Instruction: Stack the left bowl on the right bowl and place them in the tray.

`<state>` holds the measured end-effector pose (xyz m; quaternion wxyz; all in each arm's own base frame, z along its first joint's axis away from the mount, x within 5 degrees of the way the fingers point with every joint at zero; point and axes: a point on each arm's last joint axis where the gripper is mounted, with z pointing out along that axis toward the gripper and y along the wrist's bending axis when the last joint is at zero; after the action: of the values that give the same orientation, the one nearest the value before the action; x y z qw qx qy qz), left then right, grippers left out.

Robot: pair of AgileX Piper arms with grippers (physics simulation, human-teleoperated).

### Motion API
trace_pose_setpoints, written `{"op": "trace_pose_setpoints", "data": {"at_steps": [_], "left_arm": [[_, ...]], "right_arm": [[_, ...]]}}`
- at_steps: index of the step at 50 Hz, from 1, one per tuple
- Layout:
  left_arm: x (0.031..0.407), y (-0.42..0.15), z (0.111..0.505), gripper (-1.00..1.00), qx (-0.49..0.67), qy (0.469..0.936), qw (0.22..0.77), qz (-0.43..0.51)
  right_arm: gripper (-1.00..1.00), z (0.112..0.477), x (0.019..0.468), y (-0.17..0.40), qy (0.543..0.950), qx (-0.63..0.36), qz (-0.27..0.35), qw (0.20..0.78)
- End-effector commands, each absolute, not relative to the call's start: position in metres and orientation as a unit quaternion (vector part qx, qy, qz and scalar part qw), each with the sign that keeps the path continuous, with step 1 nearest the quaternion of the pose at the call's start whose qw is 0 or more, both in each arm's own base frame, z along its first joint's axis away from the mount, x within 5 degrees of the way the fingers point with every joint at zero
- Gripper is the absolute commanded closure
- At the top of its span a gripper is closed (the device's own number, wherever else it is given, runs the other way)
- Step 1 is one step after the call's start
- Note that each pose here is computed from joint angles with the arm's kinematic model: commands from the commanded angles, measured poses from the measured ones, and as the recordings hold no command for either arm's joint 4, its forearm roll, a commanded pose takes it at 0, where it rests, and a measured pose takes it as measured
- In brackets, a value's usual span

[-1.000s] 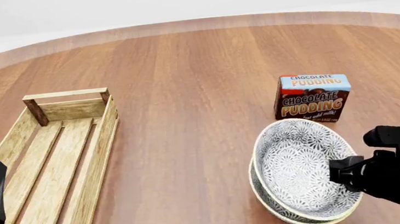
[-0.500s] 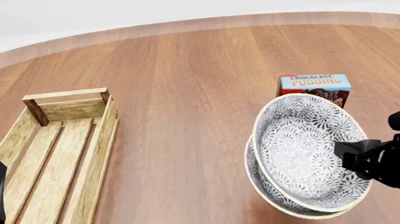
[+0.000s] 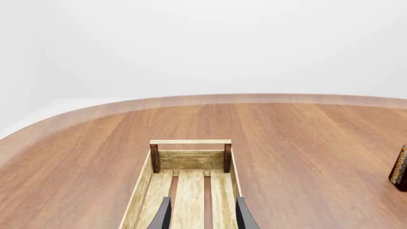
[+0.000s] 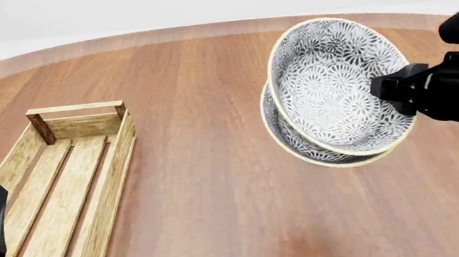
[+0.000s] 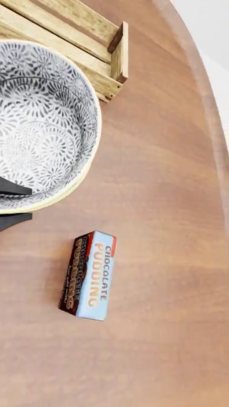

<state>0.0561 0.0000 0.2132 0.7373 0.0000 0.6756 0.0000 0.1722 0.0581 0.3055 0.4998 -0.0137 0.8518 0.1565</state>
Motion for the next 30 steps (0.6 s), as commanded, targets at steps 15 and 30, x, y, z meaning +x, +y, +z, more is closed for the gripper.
{"op": "trace_pose_setpoints", "data": {"at_steps": [15, 30], "left_arm": [[0.056, 0.000, 0.213, -1.00, 0.000, 0.676, 0.737, 0.000], [0.056, 0.000, 0.213, -1.00, 0.000, 0.676, 0.737, 0.000]], "right_arm": [[1.00, 0.384, 0.253, 0.132, 0.819, -0.088, 0.208, 0.527], [1.00, 0.395, 0.291, 0.209, 0.807, -0.146, 0.246, 0.516]]}}
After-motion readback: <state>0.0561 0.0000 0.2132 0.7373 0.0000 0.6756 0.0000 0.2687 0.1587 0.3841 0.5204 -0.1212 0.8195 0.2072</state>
